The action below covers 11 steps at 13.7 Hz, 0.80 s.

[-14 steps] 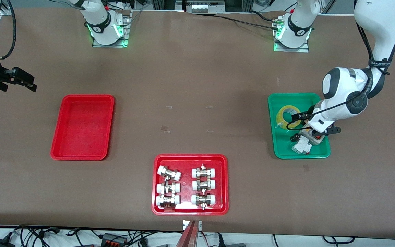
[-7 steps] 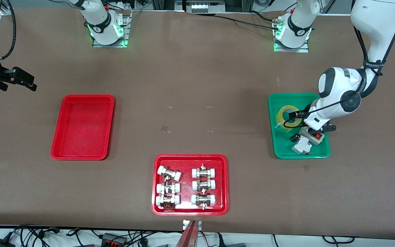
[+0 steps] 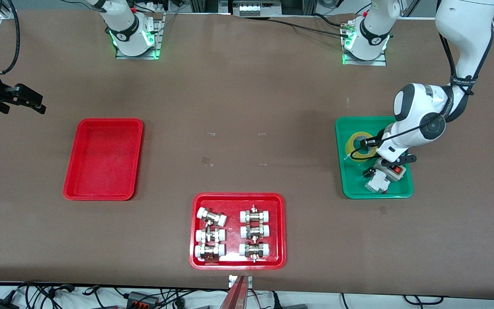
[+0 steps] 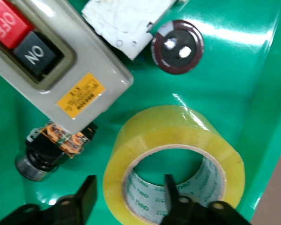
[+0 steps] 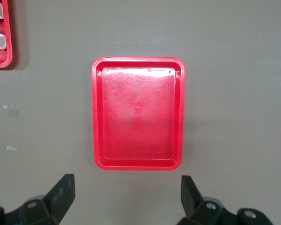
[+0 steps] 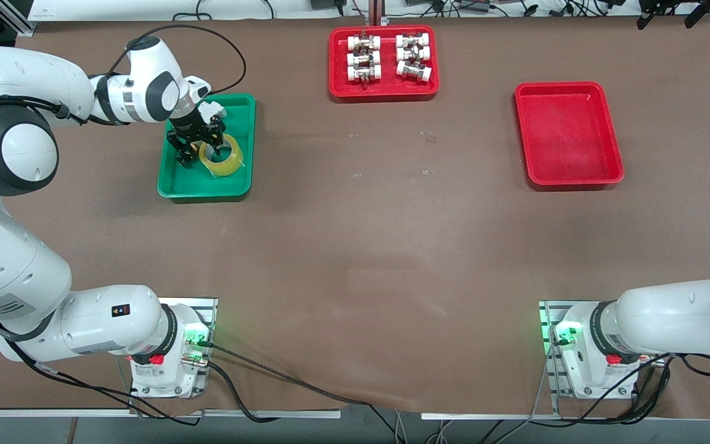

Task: Left arm passes tape to right arm into tray
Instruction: 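Close the left gripper on the tape rim and lift it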

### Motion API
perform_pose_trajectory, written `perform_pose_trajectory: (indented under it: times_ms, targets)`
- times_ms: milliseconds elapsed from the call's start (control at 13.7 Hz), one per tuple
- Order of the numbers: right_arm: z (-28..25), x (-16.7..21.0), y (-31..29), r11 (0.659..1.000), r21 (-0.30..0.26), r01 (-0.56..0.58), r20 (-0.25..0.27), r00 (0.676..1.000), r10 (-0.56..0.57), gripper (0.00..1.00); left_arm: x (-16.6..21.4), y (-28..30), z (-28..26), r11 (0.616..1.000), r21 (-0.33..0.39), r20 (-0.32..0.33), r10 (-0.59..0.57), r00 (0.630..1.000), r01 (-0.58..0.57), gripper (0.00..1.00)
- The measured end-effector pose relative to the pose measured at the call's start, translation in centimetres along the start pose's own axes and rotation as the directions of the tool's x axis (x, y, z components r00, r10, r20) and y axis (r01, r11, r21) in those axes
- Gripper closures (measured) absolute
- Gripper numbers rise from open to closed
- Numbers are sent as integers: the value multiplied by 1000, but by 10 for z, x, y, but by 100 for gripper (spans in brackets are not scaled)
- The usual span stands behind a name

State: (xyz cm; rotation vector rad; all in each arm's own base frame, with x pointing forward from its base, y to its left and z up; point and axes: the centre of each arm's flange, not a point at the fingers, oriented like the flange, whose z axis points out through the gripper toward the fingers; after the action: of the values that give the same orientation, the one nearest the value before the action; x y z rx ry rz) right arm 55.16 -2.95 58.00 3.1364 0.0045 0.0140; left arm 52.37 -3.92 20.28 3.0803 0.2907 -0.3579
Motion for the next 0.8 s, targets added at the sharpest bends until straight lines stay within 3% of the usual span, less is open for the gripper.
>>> perform_pose_trajectory:
  times_ms: [73,146,364,801]
  targets:
    - [0,0,0,1000,0,0,0,1000,0,0,0,1,0,1000,0,0,-1,1000,1,49]
    - [0,0,0,1000,0,0,0,1000,0,0,0,0,0,1000,0,0,-5,1000,5,49]
    - [0,0,0,1000,0,0,0,1000,0,0,1,-3,0,1000,0,-1,-15,1000,15,77]
    - [0,0,0,1000,0,0,0,1000,0,0,-1,-5,-8,1000,6,7,-28,1000,28,78]
